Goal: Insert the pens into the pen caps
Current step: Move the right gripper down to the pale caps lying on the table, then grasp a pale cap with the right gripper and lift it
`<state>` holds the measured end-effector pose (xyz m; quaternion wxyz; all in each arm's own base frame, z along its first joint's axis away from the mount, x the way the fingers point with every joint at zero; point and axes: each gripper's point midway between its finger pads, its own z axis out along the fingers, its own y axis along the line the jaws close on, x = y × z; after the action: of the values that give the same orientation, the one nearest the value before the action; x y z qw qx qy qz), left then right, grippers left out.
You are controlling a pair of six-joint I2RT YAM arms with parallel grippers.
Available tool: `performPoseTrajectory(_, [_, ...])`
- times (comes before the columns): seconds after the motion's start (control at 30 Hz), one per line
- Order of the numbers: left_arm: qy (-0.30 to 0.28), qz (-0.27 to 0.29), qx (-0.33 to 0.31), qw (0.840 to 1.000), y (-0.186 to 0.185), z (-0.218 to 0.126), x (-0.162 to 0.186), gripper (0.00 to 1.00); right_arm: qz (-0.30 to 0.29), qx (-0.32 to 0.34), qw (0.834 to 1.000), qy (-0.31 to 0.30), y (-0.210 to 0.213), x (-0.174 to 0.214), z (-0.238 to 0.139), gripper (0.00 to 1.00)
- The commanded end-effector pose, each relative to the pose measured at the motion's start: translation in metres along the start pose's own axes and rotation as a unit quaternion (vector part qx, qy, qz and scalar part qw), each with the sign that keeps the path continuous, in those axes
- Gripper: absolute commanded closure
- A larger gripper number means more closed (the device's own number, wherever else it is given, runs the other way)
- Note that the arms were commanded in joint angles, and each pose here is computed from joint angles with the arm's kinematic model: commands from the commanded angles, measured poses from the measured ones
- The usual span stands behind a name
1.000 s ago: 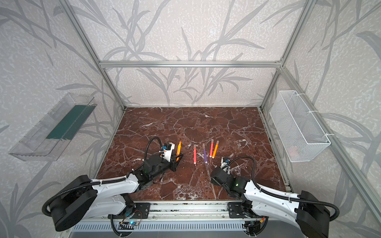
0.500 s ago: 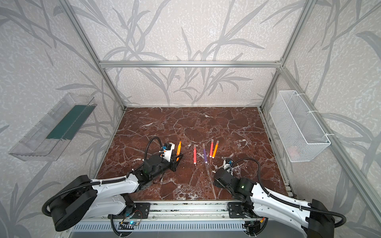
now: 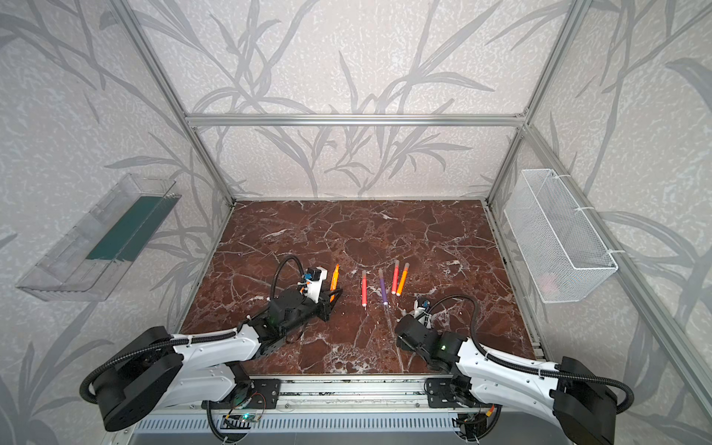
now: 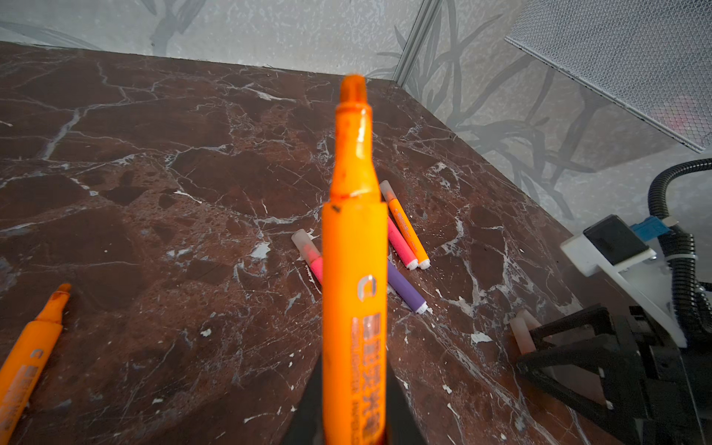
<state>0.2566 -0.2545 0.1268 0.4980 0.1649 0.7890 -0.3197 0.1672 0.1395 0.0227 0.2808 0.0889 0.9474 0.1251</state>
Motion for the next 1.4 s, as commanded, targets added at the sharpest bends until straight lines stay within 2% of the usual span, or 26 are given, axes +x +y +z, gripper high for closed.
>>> performPoseTrajectory(0.0, [-0.005, -0.002, 0.006, 1.0, -0.003, 0.001, -0.005, 1.0, -0.015, 0.044, 0.999, -0.014, -0.019, -0.002, 0.002, 0.32])
performPoseTrajectory(0.17, [-0.003, -0.002, 0.007, 1.0, -0.004, 0.001, -0.004, 1.0, -0.024, 0.061, 0.997, -0.028, -0.025, -0.007, 0.0, 0.33])
performPoseTrajectory(0.43, [-0.003, -0.004, 0.009, 1.0, -0.005, 0.003, -0.005, 1.0, -0.056, 0.069, 0.996, -0.017, -0.018, -0.008, 0.004, 0.44])
performPoseTrajectory(0.9, [-0.003, -0.002, 0.012, 1.0, -0.007, 0.003, -0.008, 1.0, -0.091, 0.134, 0.987, 0.015, -0.022, -0.002, 0.018, 0.7])
performPoseTrajectory(1.1, [-0.001, -0.003, 0.013, 1.0, -0.008, 0.001, -0.008, 1.0, -0.096, 0.142, 0.984, 0.037, -0.018, 0.004, 0.024, 0.85])
performPoseTrajectory(1.37, [-0.004, -0.001, 0.012, 1.0, -0.007, -0.001, -0.01, 1.0, -0.082, 0.118, 0.989, 0.024, -0.015, 0.0, 0.018, 0.87])
